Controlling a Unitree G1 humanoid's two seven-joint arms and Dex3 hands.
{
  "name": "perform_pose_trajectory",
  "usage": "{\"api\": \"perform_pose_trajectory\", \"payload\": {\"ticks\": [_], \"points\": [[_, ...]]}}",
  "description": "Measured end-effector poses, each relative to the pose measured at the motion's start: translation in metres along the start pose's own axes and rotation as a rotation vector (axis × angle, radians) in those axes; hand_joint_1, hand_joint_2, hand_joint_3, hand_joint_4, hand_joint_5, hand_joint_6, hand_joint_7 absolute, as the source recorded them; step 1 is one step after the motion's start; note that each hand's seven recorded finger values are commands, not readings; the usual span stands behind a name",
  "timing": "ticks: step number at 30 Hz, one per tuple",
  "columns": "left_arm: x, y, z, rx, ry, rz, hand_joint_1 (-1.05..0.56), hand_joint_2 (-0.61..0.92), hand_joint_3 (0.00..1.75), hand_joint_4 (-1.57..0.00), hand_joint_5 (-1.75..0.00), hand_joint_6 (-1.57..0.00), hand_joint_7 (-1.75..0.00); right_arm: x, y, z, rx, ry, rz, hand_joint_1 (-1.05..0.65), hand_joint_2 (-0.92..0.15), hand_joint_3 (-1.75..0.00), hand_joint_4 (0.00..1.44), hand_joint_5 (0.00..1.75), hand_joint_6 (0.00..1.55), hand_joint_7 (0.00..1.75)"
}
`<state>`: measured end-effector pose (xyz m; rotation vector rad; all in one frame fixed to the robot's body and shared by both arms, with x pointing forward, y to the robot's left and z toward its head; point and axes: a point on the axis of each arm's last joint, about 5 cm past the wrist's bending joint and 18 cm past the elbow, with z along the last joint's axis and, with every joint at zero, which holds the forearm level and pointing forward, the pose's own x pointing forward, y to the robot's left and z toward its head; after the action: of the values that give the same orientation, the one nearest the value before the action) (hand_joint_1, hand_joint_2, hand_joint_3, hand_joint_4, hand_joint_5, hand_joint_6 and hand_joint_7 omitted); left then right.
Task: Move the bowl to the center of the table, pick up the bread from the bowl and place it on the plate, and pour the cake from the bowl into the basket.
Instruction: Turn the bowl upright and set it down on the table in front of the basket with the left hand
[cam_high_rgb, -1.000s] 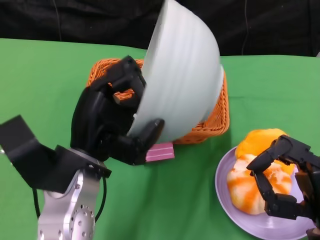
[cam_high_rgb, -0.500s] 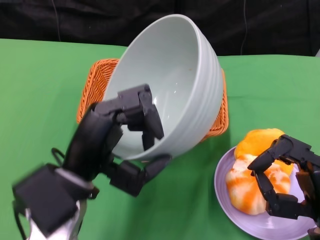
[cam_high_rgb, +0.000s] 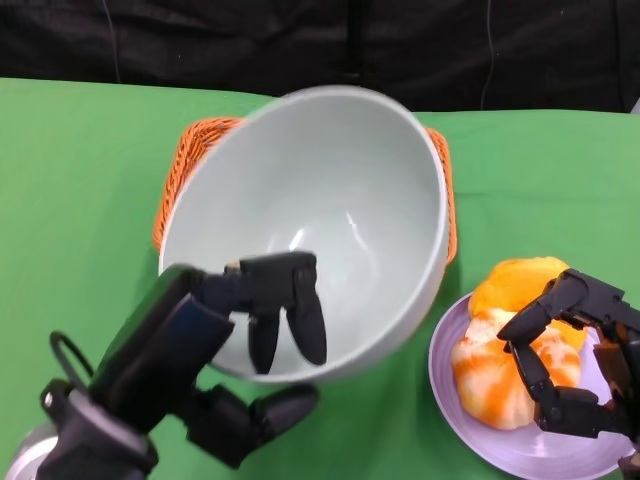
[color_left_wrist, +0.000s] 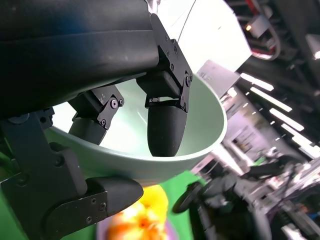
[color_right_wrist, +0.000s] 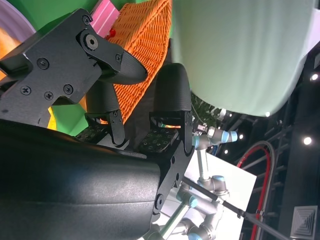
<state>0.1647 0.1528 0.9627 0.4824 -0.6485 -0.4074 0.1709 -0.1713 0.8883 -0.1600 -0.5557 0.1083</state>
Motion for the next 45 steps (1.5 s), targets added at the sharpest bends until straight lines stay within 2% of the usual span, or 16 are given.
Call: {"api": "perform_pose_trajectory", "payload": {"ticks": [7, 11, 20, 26, 31, 35, 37, 40, 43, 45], "points": [[-0.015, 0.004, 0.008, 0.148, 0.048, -0.062, -0.23, 0.07, 1.72, -1.06, -1.75, -0.86, -1.75, 0.001, 0.0, 0.0, -0.002, -0.002, 0.0, -0.08, -0.39, -1.17, 0.74, 1.48, 0.73, 1.22], [-0.025, 0.005, 0.012, 0.236, 0.069, -0.059, -0.19, 0.14, 1.68, -1.06, -1.75, -0.85, -1.73, 0.001, 0.0, 0.0, -0.003, -0.002, 0.0, -0.06, -0.38, -1.2, 0.73, 1.48, 0.73, 1.22], [-0.046, 0.005, 0.016, 0.348, 0.126, -0.015, -0.15, 0.13, 1.64, -1.05, -1.75, -0.87, -1.75, 0.001, -0.001, 0.0, -0.003, -0.002, 0.003, -0.06, -0.39, -1.19, 0.72, 1.5, 0.72, 1.24], [-0.066, 0.004, 0.014, 0.441, 0.185, 0.028, -0.14, 0.14, 1.62, -1.04, -1.75, -0.84, -1.75, 0.001, -0.001, 0.0, 0.009, -0.001, 0.001, -0.09, -0.42, -1.15, 0.69, 1.53, 0.7, 1.27], [-0.076, 0.003, 0.011, 0.509, 0.187, 0.038, -0.14, 0.13, 1.59, -1.04, -1.75, -0.82, -1.75, 0.001, -0.002, 0.0, 0.006, -0.001, 0.0, -0.1, -0.45, -1.1, 0.7, 1.52, 0.68, 1.27], [-0.084, 0.001, 0.009, 0.556, 0.19, 0.043, -0.12, 0.16, 1.58, -1.03, -1.75, -0.8, -1.75, 0.001, -0.003, 0.0, 0.003, 0.001, -0.003, -0.04, -0.35, -1.28, 0.7, 1.53, 0.71, 1.26], [-0.089, 0.001, 0.006, 0.582, 0.211, 0.049, -0.11, 0.16, 1.58, -1.03, -1.75, -0.8, -1.75, 0.001, -0.003, 0.0, 0.002, 0.001, -0.005, -0.06, -0.36, -1.25, 0.71, 1.53, 0.71, 1.26], [-0.093, 0.0, 0.002, 0.625, 0.223, 0.061, -0.08, 0.14, 1.56, -1.01, -1.75, -0.78, -1.75, 0.002, -0.004, 0.0, 0.001, -0.004, -0.003, -0.09, -0.43, -1.12, 0.71, 1.51, 0.69, 1.26], [-0.095, -0.001, -0.001, 0.652, 0.228, 0.075, -0.06, 0.13, 1.55, -1.01, -1.75, -0.78, -1.75, 0.002, -0.005, 0.0, -0.004, -0.005, 0.003, -0.09, -0.45, -1.08, 0.7, 1.49, 0.68, 1.24], [-0.097, -0.002, -0.002, 0.662, 0.23, 0.085, -0.06, 0.12, 1.55, -1.02, -1.75, -0.8, -1.75, 0.002, -0.006, 0.0, -0.009, -0.003, 0.008, -0.04, -0.39, -1.18, 0.7, 1.47, 0.68, 1.22]]}}
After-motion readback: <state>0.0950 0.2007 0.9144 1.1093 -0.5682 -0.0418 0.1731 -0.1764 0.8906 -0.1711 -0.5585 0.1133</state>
